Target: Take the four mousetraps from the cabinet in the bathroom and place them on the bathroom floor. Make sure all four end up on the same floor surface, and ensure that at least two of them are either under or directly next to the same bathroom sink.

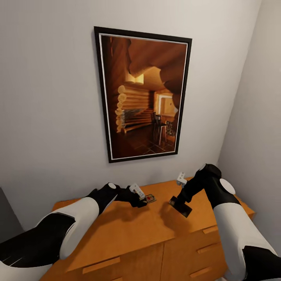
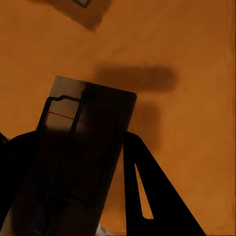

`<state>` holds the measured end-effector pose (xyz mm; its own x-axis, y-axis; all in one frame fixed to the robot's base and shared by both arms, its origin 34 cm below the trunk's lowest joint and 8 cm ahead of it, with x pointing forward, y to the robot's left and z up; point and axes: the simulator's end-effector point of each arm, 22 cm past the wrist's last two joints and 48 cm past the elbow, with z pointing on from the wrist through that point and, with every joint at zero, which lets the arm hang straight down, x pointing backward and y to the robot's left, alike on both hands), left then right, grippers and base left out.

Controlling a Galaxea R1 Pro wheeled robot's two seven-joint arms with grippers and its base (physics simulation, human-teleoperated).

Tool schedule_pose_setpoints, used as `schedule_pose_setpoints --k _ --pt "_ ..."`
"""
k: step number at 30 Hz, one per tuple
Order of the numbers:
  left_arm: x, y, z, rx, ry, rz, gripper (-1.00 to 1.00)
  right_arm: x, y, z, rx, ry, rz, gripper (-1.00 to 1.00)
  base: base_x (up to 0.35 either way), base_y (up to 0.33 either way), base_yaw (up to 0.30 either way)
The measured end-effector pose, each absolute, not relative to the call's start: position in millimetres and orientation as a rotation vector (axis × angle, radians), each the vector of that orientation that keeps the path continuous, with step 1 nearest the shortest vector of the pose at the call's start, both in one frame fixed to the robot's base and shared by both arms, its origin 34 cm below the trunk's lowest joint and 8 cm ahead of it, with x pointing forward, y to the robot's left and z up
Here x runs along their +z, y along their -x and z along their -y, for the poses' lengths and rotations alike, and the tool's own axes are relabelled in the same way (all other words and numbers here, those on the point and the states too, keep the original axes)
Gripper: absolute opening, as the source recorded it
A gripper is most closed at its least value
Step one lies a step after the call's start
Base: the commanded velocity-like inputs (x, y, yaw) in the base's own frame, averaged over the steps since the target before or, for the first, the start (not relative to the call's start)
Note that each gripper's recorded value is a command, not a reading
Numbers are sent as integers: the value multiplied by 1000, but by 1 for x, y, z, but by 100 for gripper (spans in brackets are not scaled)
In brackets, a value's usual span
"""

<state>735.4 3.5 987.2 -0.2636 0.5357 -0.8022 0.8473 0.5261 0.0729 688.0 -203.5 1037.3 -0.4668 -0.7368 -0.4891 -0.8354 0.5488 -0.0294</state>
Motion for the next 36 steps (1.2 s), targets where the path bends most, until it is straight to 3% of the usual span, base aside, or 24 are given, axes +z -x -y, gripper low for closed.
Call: schedule_pose_setpoints --k 8,36 --pt "994 -733 -3 -480 -1129 -1944 -100 1044 -686 204 296 1273 -2339 -100 -51 -32 0" --pt "1016 -723 -3 -481 -1129 -1946 -100 1066 -676 204 297 1274 -2340 -100 -328 -72 0"
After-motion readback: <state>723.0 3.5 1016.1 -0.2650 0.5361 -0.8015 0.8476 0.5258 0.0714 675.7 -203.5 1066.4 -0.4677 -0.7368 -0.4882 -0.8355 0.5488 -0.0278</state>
